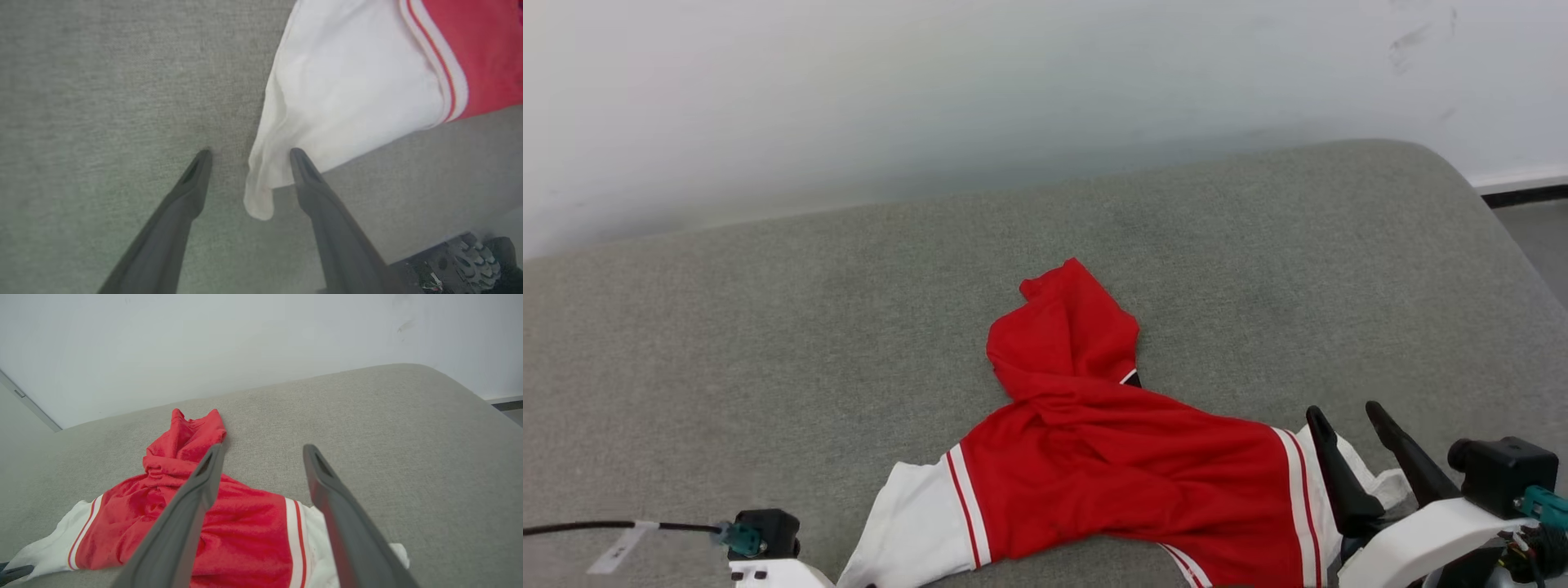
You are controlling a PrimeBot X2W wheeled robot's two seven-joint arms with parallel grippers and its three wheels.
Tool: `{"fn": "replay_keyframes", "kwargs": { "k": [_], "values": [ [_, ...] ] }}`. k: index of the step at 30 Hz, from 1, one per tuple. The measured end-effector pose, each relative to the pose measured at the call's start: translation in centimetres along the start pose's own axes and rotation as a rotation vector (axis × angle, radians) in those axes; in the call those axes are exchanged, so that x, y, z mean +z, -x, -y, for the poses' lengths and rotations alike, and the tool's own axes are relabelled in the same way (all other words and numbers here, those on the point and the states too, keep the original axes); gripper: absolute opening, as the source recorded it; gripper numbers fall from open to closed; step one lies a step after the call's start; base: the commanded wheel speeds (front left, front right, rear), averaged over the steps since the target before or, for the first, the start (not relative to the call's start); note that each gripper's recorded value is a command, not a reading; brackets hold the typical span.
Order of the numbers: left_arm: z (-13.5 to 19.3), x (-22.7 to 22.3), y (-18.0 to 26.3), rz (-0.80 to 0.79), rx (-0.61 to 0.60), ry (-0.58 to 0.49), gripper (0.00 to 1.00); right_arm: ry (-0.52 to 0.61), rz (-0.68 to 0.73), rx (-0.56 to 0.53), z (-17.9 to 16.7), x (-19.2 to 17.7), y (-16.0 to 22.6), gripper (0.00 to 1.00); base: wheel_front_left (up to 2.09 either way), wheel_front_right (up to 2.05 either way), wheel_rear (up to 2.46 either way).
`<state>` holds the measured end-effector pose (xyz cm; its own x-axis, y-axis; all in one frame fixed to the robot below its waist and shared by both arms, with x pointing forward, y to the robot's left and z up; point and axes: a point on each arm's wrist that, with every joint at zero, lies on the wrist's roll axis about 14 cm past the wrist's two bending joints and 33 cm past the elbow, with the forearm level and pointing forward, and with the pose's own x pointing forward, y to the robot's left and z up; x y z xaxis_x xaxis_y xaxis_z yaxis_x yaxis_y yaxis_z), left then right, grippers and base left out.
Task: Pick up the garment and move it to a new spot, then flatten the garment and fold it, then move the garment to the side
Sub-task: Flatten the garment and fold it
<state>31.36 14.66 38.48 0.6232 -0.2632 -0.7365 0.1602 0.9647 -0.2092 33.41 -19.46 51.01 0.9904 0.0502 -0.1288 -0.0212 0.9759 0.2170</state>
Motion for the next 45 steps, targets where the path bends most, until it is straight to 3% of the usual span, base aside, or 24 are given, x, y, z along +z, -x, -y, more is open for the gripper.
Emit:
{"fn": "replay_keyframes", "kwargs": {
  "k": [9, 10, 11, 20, 30, 42, 43, 44, 45],
  "values": [
    [0.1, -1.9, -1.8, -0.244, -0.057, -0.027, 1.00, -0.035, -0.034, -0.042, 1.2, -1.3, -0.5, 1.00, 0.00, 0.00, 0.00],
    [0.1, -1.9, -1.8, -0.247, -0.058, -0.027, 0.56, -0.038, -0.031, -0.046, 1.3, -1.2, -0.5, 1.00, 0.00, 0.00, 0.00],
    [0.2, -1.8, -1.9, -0.245, -0.060, -0.024, 0.02, -0.040, -0.030, -0.051, 1.5, -1.2, -0.4, 1.00, 0.00, 0.00, 0.00],
    [0.3, 1.2, -1.6, -0.024, -0.026, -0.016, 0.00, -0.074, -0.120, -0.153, 5.1, -2.6, 0.3, 1.00, 0.00, 0.00, 0.00],
    [1.3, 6.5, 0.3, 0.265, -0.014, -0.026, 0.00, -0.149, -0.496, -0.297, 11.2, -9.3, 3.4, 1.00, 0.00, 0.00, 0.00],
    [2.7, 8.2, 0.5, 0.319, -0.043, -0.035, 0.00, -0.153, -0.808, -0.209, 9.5, -14.0, 1.6, 1.00, 0.00, 0.00, 0.00],
    [2.6, 8.2, 0.5, 0.319, -0.042, -0.032, 0.00, -0.147, -0.830, -0.203, 9.5, -14.2, 1.6, 0.95, 0.00, 0.00, 0.00],
    [2.5, 8.1, 0.5, 0.319, -0.039, -0.030, 0.00, -0.137, -0.846, -0.195, 9.4, -14.3, 1.5, 0.72, 0.00, 0.00, 0.00],
    [2.5, 8.1, 0.5, 0.318, -0.038, -0.029, 0.00, -0.149, -0.855, -0.191, 9.3, -14.5, 1.5, 0.00, 0.00, 0.00, 0.00]
  ]
}}
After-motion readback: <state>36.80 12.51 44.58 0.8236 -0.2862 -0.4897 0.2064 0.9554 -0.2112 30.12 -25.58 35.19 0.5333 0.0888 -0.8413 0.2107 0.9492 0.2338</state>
